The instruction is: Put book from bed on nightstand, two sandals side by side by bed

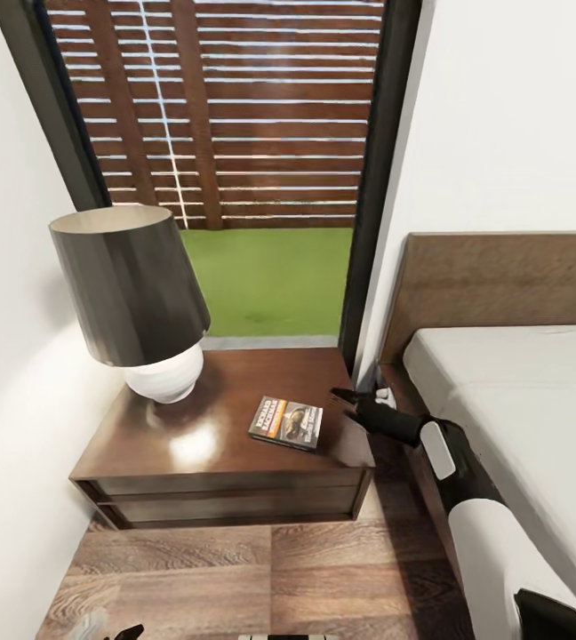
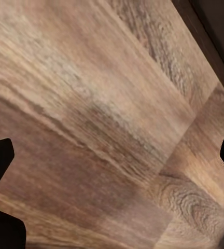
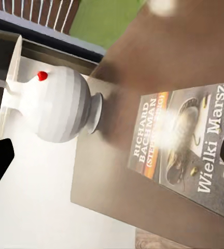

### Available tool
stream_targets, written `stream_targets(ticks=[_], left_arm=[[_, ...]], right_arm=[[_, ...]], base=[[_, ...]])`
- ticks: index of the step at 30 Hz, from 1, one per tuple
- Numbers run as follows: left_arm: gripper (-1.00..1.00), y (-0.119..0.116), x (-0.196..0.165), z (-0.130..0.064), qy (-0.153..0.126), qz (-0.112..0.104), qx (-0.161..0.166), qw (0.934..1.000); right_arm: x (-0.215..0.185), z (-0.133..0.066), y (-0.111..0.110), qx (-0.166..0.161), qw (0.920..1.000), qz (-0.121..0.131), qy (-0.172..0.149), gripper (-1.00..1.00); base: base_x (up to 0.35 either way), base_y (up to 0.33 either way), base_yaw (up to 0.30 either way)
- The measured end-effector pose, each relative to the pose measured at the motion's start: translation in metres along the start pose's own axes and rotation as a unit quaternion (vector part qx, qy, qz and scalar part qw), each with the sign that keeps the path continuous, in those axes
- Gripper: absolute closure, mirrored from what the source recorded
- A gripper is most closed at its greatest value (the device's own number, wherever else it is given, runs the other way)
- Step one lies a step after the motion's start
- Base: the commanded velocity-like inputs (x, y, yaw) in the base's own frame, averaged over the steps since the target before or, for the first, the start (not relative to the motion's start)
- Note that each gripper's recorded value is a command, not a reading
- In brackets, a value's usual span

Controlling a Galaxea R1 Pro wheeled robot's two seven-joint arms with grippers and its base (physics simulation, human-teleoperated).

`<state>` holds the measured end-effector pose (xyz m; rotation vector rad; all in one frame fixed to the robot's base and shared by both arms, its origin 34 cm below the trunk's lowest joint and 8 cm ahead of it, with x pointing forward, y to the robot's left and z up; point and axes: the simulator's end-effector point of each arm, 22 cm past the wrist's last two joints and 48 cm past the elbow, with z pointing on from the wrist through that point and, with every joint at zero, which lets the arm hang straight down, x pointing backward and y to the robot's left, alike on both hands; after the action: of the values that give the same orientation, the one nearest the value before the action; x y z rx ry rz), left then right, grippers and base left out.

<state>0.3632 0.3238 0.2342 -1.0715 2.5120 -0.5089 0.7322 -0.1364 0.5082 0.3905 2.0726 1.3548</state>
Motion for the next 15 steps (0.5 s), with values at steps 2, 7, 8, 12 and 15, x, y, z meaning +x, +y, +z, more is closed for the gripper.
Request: stream_targets(ticks=[2, 7, 8, 12, 15], left_arm=[[-1.0, -0.002, -0.002, -0.001, -0.003, 0.0, 0.003, 1.0], [-1.0, -0.009, -0.007, -0.004, -0.01, 0.002, 0.011, 0.9999], [-1.0, -0.01, -0.008, -0.005, -0.012, 0.003, 0.012, 0.9999], [-1.0, -0.016, -0.017, -0.009, -0.022, 0.005, 0.019, 0.9996], [-1.0, -0.021, -0.023, -0.011, -0.028, 0.008, 0.023, 0.9993]], right_arm=[[-0.008, -0.007, 0.009, 0.0, 0.9998, -0.018, -0.013, -1.0], [-0.024, -0.022, 0.031, -0.006, 0.9979, -0.052, -0.037, -1.0], [-0.025, -0.023, 0.033, -0.007, 0.9978, -0.054, -0.038, -1.0], [-0.032, -0.037, 0.058, -0.012, 0.993, -0.103, -0.057, -1.0], [-0.026, -0.04, 0.078, -0.01, 0.9846, -0.164, -0.06, -1.0]], base=[[-0.002, -0.001, 0.0], [-0.002, 0.0, 0.0], [0.0, 0.0, 0.0], [0.0, 0.0, 0.0], [0.0, 0.0, 0.0]])
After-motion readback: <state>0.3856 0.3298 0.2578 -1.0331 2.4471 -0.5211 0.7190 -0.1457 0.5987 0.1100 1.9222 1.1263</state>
